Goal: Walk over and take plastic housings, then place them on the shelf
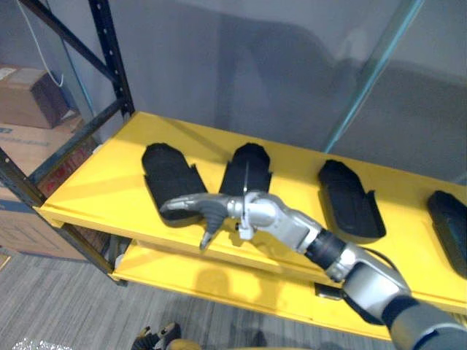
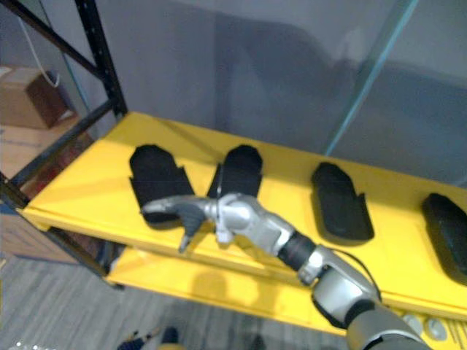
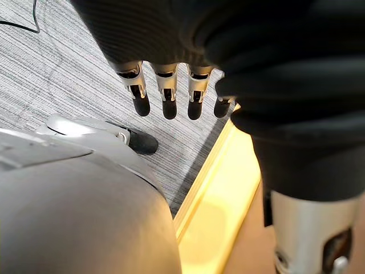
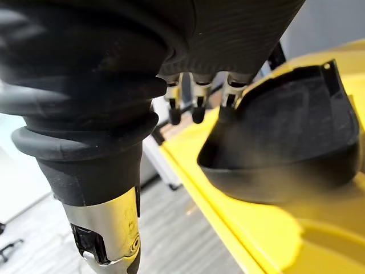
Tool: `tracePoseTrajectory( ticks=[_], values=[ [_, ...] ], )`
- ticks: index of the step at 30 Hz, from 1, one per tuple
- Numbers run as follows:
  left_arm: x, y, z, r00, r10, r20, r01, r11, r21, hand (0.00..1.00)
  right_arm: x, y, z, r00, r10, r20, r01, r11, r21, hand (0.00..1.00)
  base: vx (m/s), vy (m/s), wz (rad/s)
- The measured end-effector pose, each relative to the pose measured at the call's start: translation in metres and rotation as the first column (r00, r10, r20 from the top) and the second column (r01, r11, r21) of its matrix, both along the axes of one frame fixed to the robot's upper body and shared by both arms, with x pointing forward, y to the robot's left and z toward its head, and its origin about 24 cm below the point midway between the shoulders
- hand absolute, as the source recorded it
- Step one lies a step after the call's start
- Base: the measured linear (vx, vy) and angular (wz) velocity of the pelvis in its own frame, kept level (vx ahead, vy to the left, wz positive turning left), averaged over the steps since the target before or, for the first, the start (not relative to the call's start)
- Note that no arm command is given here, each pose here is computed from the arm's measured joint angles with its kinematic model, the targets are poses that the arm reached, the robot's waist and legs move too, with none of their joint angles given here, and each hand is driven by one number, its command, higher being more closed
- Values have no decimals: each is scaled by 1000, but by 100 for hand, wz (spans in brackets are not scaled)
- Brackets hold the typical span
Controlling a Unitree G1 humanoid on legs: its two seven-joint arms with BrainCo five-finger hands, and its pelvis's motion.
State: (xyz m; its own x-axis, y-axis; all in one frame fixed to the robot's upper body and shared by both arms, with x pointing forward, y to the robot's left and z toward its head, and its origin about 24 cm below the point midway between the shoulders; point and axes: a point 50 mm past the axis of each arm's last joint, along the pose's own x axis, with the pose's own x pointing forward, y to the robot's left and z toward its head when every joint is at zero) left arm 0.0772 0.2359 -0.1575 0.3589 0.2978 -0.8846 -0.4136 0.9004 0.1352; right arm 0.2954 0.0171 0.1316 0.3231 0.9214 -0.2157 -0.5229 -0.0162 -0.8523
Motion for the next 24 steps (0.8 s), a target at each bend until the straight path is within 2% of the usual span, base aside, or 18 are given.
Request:
tracePoseTrajectory(
  ticks=[12, 24],
  values=[
    [-3, 4, 0, 1000, 2, -24, -2, 1000, 3, 0, -21, -8, 28, 990, 82, 112, -87, 995, 38, 0, -6, -12, -5],
    [-6, 8, 0, 999, -2, -45, 3, 1000, 11, 0, -47, -26, 1, 984, 160, -80, -162, 987, -14, 0, -3, -7, -6]
  ],
)
